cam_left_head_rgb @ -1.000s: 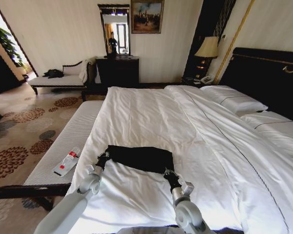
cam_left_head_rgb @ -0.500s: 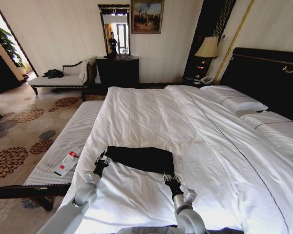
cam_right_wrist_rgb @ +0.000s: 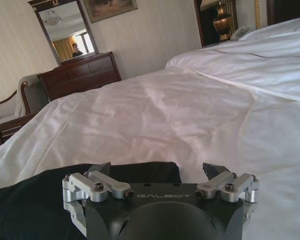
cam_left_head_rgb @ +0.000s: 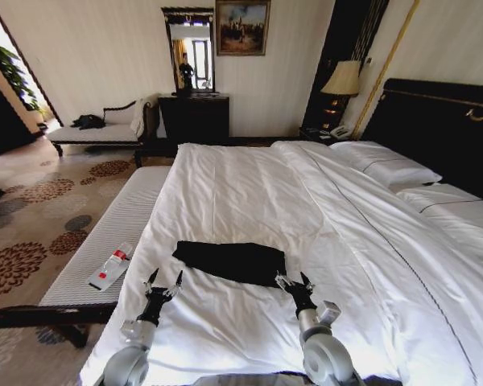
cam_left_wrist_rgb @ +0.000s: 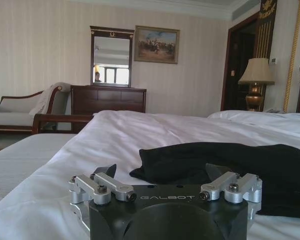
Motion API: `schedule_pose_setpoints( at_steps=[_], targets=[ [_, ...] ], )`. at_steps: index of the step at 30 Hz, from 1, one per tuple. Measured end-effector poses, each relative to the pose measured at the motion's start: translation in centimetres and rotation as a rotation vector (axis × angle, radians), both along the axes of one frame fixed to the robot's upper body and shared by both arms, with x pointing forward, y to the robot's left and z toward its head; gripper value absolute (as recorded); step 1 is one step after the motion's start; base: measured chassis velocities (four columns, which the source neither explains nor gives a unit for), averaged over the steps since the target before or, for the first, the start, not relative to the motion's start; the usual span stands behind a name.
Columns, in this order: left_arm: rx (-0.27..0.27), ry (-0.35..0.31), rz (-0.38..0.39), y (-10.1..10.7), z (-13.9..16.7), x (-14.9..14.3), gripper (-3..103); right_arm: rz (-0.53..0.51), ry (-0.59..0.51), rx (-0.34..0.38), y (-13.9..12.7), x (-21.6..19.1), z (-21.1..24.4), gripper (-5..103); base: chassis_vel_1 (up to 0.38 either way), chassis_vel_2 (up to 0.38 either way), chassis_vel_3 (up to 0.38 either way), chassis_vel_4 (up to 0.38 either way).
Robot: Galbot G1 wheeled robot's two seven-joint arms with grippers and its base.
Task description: Fold the clothes on the bed.
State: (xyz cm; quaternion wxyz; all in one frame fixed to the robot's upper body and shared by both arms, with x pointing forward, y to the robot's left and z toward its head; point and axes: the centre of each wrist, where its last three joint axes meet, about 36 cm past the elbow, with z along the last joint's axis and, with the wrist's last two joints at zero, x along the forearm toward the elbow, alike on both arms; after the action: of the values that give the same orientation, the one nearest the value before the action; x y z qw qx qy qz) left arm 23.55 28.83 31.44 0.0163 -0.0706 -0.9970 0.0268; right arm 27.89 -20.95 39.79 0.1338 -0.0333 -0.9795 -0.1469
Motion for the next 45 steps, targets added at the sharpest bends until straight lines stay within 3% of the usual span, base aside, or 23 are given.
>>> schedule_pose_setpoints(
  at_steps=[10,18,25,34,40,45],
  targets=[
    [0.005,-0.037,-0.065,-1.4,2.5,-4.8,100,0.015,-0.016,-0.007,0.8,3.5,-0.6,100,0.0,0.0,0.0,0.0],
    [0.006,-0.062,-0.081,-2.0,5.6,-7.9,100,0.085,-0.041,-0.13,0.7,6.5,-2.0,100,0.0,0.0,0.0,0.0],
    [0.038,-0.063,-0.062,-1.9,6.7,-10.1,100,0.152,-0.084,-0.169,1.6,9.6,-1.9,100,0.0,0.0,0.0,0.0],
    [0.045,-0.05,-0.056,-1.8,6.9,-10.4,100,0.232,-0.115,-0.181,3.9,11.8,-2.3,100,0.0,0.0,0.0,0.0],
    [0.044,-0.051,-0.055,-1.8,6.9,-10.3,100,0.314,-0.116,-0.189,7.2,12.3,-4.2,100,0.0,0.0,0.0,0.0],
    [0.044,-0.049,-0.054,-1.8,6.8,-10.3,100,0.373,-0.046,-0.235,8.0,12.1,-9.5,100,0.0,0.0,0.0,0.0]
  ],
)
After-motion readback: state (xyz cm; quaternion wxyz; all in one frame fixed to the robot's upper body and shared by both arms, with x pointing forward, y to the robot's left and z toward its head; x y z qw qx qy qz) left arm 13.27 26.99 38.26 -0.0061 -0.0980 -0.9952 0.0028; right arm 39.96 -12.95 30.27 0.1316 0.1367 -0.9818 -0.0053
